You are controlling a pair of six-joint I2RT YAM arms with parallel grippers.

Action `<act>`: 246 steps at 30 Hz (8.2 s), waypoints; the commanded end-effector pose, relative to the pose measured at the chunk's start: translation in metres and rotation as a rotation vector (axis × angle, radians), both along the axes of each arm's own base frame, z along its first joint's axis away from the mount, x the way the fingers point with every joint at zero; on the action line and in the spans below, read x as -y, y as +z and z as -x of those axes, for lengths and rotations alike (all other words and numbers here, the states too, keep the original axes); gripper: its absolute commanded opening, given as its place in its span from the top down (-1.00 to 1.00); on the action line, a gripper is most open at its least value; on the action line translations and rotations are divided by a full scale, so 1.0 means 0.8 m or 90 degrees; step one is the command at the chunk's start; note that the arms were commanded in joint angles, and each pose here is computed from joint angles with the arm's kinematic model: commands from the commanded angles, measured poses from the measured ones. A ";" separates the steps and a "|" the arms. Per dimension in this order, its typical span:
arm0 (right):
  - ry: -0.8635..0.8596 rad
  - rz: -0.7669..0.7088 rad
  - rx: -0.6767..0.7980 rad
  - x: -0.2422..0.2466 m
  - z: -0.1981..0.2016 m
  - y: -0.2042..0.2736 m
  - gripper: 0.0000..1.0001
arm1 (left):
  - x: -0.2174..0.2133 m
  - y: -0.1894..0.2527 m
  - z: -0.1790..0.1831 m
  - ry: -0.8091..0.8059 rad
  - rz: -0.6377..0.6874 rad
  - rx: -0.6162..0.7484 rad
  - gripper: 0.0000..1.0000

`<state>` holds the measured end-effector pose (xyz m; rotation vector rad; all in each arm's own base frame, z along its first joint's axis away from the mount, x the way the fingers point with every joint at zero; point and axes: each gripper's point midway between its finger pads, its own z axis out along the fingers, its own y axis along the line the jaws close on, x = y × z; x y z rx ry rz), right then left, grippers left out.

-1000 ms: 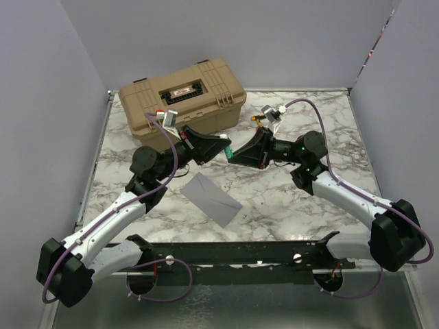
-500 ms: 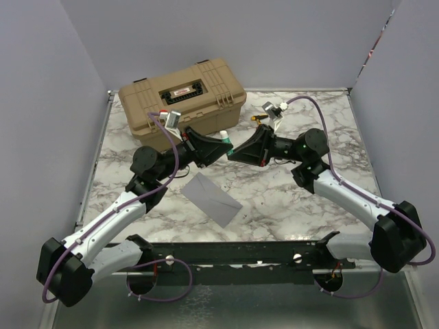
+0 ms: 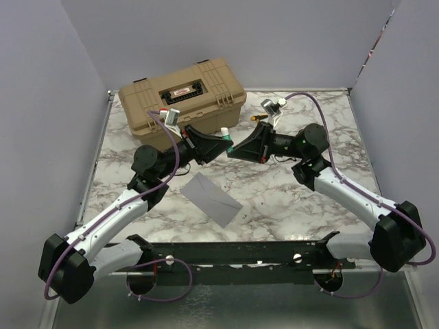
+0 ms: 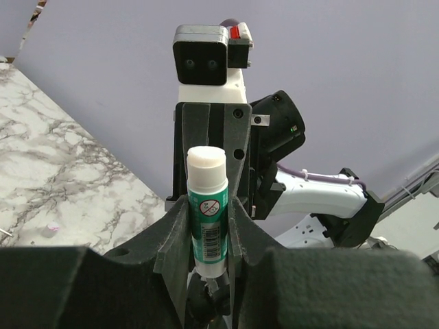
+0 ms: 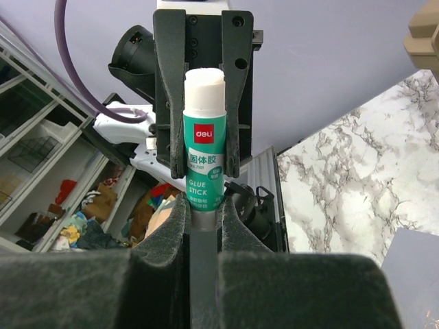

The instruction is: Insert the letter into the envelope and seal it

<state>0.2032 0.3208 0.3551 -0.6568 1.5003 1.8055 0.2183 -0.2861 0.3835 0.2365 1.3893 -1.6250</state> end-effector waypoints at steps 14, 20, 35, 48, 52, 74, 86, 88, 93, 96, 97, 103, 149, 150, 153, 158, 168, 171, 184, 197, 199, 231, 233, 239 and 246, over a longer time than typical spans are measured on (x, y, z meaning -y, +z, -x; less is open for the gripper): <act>-0.101 -0.135 -0.112 0.004 -0.024 0.020 0.04 | -0.036 -0.003 -0.040 0.149 0.090 -0.107 1.00; -0.120 -0.125 -0.136 -0.005 -0.036 0.017 0.05 | -0.037 -0.004 -0.039 0.146 0.104 -0.121 1.00; -0.108 -0.079 -0.136 -0.032 -0.034 0.000 0.24 | -0.043 -0.005 -0.042 0.164 0.111 -0.120 1.00; -0.122 -0.058 -0.135 -0.036 -0.042 -0.013 0.69 | -0.044 -0.008 -0.043 0.167 0.110 -0.125 1.00; -0.131 -0.044 -0.131 -0.036 -0.045 -0.018 0.94 | -0.045 -0.011 -0.042 0.170 0.110 -0.125 1.00; -0.652 0.585 0.513 0.001 -0.217 -0.079 0.99 | -0.046 -0.045 -0.119 0.334 -0.062 -0.217 1.00; -0.413 0.465 0.377 -0.075 -0.128 -0.091 0.13 | -0.061 -0.036 -0.130 0.385 -0.059 -0.239 1.00; -0.308 0.429 0.314 -0.086 -0.088 -0.093 -0.15 | -0.054 -0.023 -0.118 0.352 -0.087 -0.173 1.00; -0.288 0.329 0.154 -0.065 -0.043 -0.071 -0.34 | -0.039 -0.011 -0.074 0.250 -0.156 -0.030 1.00; -0.303 0.229 0.052 -0.042 -0.027 -0.051 -0.40 | -0.036 -0.003 -0.049 0.203 -0.158 0.022 1.00; -0.312 0.185 0.021 -0.034 -0.021 -0.039 -0.41 | -0.034 0.001 -0.041 0.186 -0.157 0.037 1.00; -0.244 -0.067 -0.090 -0.008 0.030 0.005 -0.49 | -0.021 0.028 0.011 0.061 -0.113 0.105 1.00; -0.157 -0.176 0.001 -0.022 0.050 0.062 0.18 | -0.026 0.053 0.056 -0.028 0.001 0.074 1.00; -0.158 -0.175 0.003 -0.022 0.050 0.062 0.26 | -0.026 0.053 0.056 -0.029 0.002 0.074 1.00; -0.170 -0.169 0.010 -0.023 0.045 0.062 0.43 | -0.026 0.051 0.055 -0.027 0.002 0.073 1.00; -0.205 -0.135 0.031 -0.028 0.030 0.058 0.74 | -0.025 0.049 0.050 -0.018 0.003 0.070 1.00; -0.408 0.195 0.447 -0.018 -0.065 -0.021 0.98 | -0.044 0.031 -0.007 0.137 0.013 0.006 1.00; -0.457 0.295 0.572 -0.013 -0.101 -0.034 0.98 | -0.049 0.024 -0.023 0.179 0.011 -0.005 1.00; -0.658 0.469 0.740 0.008 -0.176 -0.027 0.98 | -0.078 0.015 -0.097 0.356 0.038 -0.144 1.00; -0.609 0.483 0.684 -0.004 -0.160 -0.047 0.90 | -0.082 -0.021 -0.116 0.399 0.006 -0.321 1.00; -0.527 0.443 0.633 -0.018 -0.136 -0.042 0.66 | -0.081 -0.015 -0.116 0.400 -0.019 -0.277 1.00; -0.193 -0.030 0.145 0.014 0.061 0.054 -0.49 | -0.017 0.060 0.065 -0.119 -0.084 0.232 1.00; -0.181 -0.033 0.153 0.009 0.062 0.056 -0.35 | -0.018 0.060 0.068 -0.121 -0.083 0.235 1.00; -0.172 -0.040 0.166 0.002 0.060 0.061 -0.06 | -0.018 0.057 0.070 -0.127 -0.084 0.233 1.00; -0.177 -0.044 0.175 -0.002 0.054 0.065 0.07 | -0.018 0.056 0.069 -0.125 -0.082 0.231 1.00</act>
